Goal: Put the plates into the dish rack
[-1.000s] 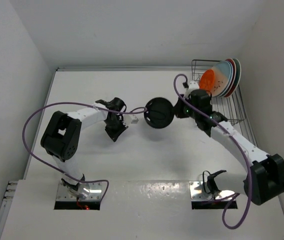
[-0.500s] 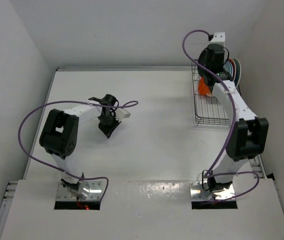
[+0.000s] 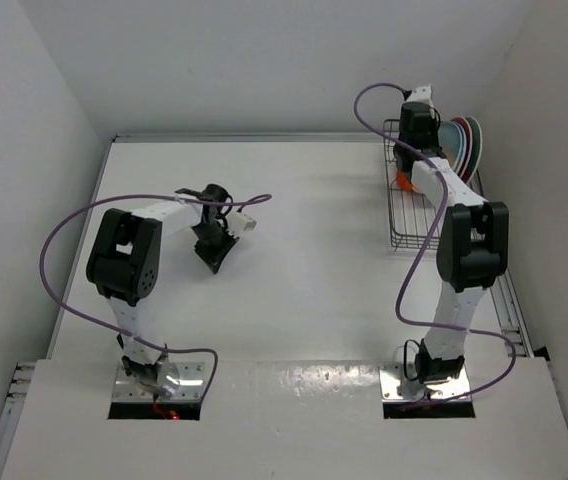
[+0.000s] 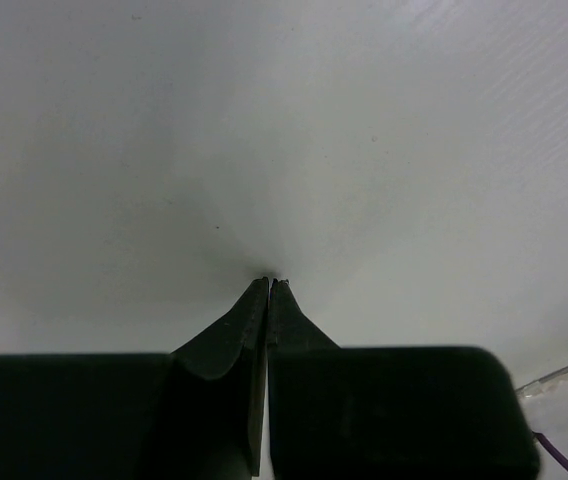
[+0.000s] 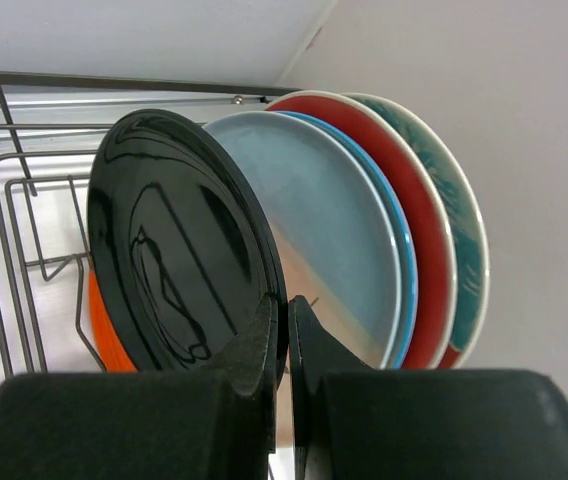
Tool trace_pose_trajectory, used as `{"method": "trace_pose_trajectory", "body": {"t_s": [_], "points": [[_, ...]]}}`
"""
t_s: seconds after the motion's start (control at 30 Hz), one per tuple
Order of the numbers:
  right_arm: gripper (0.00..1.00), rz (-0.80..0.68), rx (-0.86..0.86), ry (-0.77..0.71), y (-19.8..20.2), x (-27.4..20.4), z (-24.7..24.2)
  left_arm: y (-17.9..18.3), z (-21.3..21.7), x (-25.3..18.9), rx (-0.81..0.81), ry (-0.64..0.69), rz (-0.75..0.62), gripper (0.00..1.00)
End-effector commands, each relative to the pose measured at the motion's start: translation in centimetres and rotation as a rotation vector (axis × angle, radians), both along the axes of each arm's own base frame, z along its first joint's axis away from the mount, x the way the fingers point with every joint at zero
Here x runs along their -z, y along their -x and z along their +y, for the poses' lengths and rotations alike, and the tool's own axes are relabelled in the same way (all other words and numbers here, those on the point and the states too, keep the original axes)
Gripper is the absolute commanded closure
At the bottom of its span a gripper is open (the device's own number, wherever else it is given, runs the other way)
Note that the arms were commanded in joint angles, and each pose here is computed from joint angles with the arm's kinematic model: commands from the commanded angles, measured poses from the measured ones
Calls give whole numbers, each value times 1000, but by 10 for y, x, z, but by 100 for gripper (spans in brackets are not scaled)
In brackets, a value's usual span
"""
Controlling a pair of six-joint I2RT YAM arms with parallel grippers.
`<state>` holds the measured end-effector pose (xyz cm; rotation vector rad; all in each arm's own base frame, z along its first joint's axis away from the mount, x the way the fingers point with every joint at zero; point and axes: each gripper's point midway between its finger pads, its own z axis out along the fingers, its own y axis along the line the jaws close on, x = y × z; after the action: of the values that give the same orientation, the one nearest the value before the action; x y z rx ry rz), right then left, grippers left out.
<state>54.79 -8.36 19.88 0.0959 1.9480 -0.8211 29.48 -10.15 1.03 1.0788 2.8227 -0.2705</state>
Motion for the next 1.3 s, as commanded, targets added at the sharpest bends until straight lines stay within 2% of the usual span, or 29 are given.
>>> {"method": "trace_pose_trajectory", "body": {"t_s": [0.0, 0.13, 0.2, 0.33, 0.43, 0.5, 0.53, 0.67, 0.7, 0.8, 0.83, 0.87, 0.9, 0.97, 1.03, 1.07, 1.1, 1.13, 1.2, 1.23, 1.27], "points": [[100, -123, 23, 7, -12, -31, -2, -5, -2, -6, -20, 28, 7, 91], [100, -57, -28, -17, -11, 1, 8, -6, 1, -5, -29, 26, 15, 85], [100, -30, -48, -55, -11, 16, 15, -6, 1, -5, -29, 26, 15, 75], [99, -5, -33, -83, -7, 23, 17, -9, 1, -7, -20, 28, 4, 69], [97, -23, -32, -83, -5, 15, 17, -13, 0, -9, -20, 30, -4, 69], [70, -27, -67, -94, -4, 11, 23, -10, -1, -9, -19, 37, 7, 69], [61, -29, -85, -101, -4, 7, 26, -10, -1, -9, -19, 37, 7, 68], [35, -75, -96, -111, 4, -22, 25, -14, -2, -14, -19, 42, -11, 68], [23, -95, -115, -124, 6, -31, 29, -14, -2, -14, -19, 42, -11, 68], [10, -145, -95, -139, 20, -56, 25, -14, -5, -17, -9, 44, -20, 68], [1, -198, -85, -177, 30, -74, 23, -14, -5, -17, -9, 44, -20, 68], [1, -184, -76, -222, 47, -74, 22, -14, -5, -20, -9, 47, -28, 68], [1, -205, -164, -290, 54, -89, 31, -14, -7, -20, -1, 37, -31, 68], [1, -186, -253, -478, 75, -83, 39, -16, -8, -22, 7, 28, -43, 67], [1, -79, -384, -716, 111, -56, 68, -20, -8, -24, 2, 2, -59, 67], [1, -73, -357, -767, 124, -50, 58, -21, -6, -24, 0, -8, -63, 64], [1, -23, -308, -855, 158, -24, 64, -24, -6, -26, -11, -13, -72, 63], [1, -14, -282, -932, 171, -15, 70, -28, -5, -28, -13, -21, -86, 61], [1, -75, -216, -983, 203, -20, 62, -29, -7, -27, -14, -29, -87, 54], [1, 27, -119, -1034, 231, 36, 64, -33, -6, -30, -30, -38, -97, 52], [1, -20, -59, -1079, 245, 36, 62, -33, -6, -30, -30, -38, -97, 50]]}}
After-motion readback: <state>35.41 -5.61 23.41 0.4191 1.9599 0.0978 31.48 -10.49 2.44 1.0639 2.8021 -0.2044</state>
